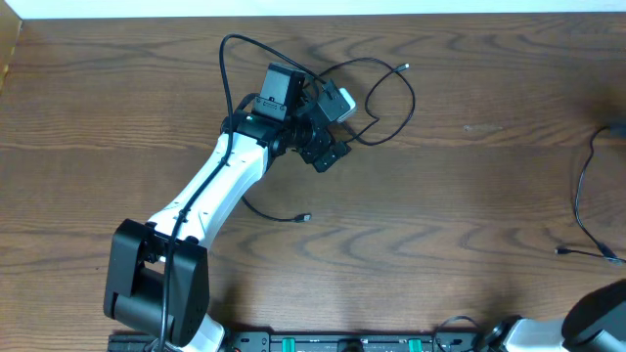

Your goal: Untangle cables

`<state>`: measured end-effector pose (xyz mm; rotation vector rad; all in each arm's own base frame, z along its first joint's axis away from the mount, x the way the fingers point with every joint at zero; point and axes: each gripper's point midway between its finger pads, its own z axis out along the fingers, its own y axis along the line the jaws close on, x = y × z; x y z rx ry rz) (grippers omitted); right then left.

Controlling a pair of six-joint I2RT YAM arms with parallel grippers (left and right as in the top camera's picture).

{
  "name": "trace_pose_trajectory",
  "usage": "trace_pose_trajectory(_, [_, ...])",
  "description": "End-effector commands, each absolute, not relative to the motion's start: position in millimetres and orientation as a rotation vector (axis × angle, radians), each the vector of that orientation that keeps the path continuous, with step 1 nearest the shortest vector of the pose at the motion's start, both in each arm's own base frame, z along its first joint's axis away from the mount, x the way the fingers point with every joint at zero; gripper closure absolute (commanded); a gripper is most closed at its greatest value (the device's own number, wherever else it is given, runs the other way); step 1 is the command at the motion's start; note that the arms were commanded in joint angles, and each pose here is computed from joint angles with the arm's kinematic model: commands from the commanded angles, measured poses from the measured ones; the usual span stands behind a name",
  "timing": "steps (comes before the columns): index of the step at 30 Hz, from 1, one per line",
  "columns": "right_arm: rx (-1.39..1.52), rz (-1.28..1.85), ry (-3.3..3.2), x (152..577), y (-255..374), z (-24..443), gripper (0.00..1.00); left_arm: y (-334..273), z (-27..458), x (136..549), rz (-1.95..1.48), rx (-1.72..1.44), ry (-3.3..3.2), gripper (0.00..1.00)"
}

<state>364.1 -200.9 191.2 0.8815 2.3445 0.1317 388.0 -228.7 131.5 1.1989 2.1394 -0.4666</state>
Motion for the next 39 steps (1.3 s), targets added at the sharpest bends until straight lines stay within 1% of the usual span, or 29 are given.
trace_pose_trajectory(1, [0.36,0.136,2.477,397.4,-123.2,191.0,0.01,-231.1,137.2,385.9,-0.484,1.192,2.128,0.02])
trace_pose_trajectory(6, [-0.119,0.052,2.55,414.6,-31.6,180.8,0.01,-231.1,137.3,386.0,-0.484,1.192,2.127,0.02])
trace_pose_trajectory(8, [-0.264,0.044,2.559,415.4,0.1,175.6,0.01,-231.1,137.4,386.2,-0.484,1.192,2.127,0.02])
trace_pose_trajectory(10, [-0.343,0.014,2.572,415.7,21.4,168.5,0.01,-231.9,139.0,388.1,-0.481,1.19,2.116,0.02])
trace_pose_trajectory(14, [-0.424,-0.073,2.618,415.0,39.7,149.5,0.01,-232.4,151.6,397.8,-0.442,1.171,2.072,0.02])
trace_pose_trajectory(18, [-0.44,-0.086,2.691,412.5,44.6,124.4,0.01,-200.0,161.2,409.8,-0.197,0.965,2.217,0.02])
trace_pose_trajectory(21, [-0.394,-0.075,2.737,411.8,44.2,110.0,0.01,-165.9,165.1,394.0,0.029,0.884,2.332,0.02])
trace_pose_trajectory(24, [-0.391,-0.04,2.744,411.4,49.6,107.1,0.01,-143.2,175.5,369.7,0.166,0.882,2.389,0.02])
trace_pose_trajectory(29, [-0.451,0.06,2.719,409.5,74.6,110.6,0.01,-140.2,227.4,350.1,0.139,0.792,2.289,0.02])
trace_pose_trajectory(33, [-0.539,0.192,2.721,397.6,107.1,109.8,0.01,-128.1,269.1,338.5,0.147,0.698,2.192,0.02])
trace_pose_trajectory(36, [-0.645,0.296,2.708,384.1,142.4,110.6,0.01,-110.3,285.8,335.9,0.237,0.629,2.158,0.02])
trace_pose_trajectory(39, [-0.759,0.314,2.679,372.3,174.4,111.1,0.01,-97.5,287.6,338.8,0.32,0.587,2.16,0.02])
